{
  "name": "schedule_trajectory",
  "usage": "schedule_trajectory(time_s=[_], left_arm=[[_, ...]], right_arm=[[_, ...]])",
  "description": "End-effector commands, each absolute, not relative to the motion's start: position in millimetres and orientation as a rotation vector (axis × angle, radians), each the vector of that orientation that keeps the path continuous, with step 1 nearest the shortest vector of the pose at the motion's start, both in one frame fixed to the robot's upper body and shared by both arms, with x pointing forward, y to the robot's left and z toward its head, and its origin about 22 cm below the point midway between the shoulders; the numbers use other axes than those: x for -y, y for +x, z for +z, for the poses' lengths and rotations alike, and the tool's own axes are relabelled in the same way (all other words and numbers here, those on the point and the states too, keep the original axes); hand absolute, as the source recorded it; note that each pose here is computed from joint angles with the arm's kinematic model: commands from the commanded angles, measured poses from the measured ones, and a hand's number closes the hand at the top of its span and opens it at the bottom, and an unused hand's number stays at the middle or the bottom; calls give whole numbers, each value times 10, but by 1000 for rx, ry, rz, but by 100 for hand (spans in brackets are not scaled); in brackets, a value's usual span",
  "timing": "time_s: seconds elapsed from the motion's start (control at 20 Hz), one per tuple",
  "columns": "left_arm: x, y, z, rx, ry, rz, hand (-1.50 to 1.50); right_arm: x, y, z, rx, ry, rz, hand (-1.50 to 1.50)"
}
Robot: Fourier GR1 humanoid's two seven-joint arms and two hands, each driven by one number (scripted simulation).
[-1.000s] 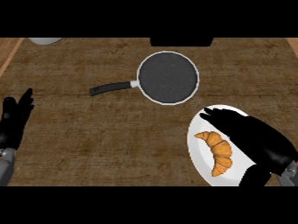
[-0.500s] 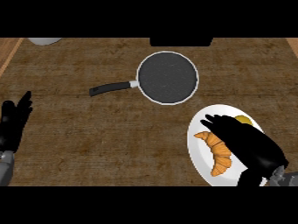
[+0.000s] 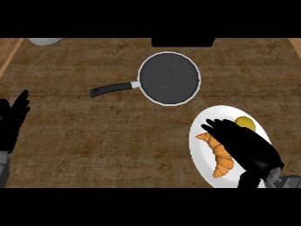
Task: Pick the croissant from the plate and place it in the pan
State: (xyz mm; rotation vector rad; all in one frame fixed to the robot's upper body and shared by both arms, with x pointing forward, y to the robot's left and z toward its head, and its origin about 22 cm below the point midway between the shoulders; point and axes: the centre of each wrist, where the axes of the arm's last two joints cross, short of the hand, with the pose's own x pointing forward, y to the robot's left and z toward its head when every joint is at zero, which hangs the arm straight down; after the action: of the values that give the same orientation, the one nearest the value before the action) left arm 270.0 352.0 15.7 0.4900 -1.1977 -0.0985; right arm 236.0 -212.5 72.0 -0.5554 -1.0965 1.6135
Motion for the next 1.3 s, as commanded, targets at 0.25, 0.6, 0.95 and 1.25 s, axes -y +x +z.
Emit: schedule_trajectory(time_s=[0.25, 0.6, 0.95, 1.25], left_arm=[[-3548, 2699, -41, 1190, 489, -93, 0], [-3525, 2480, 177, 1200, 486, -86, 0], [-3425, 2673, 9, 1196, 520, -100, 0], [-3541, 2759, 219, 1217, 497, -115, 0]], right_arm=[[1939, 2507, 670, 1097, -545, 1616, -150], [2013, 2687, 398, 1026, -563, 1610, -150], [2066, 2474, 193, 1017, -575, 1672, 150], [2061, 2464, -112, 1147, -700, 1728, 150]])
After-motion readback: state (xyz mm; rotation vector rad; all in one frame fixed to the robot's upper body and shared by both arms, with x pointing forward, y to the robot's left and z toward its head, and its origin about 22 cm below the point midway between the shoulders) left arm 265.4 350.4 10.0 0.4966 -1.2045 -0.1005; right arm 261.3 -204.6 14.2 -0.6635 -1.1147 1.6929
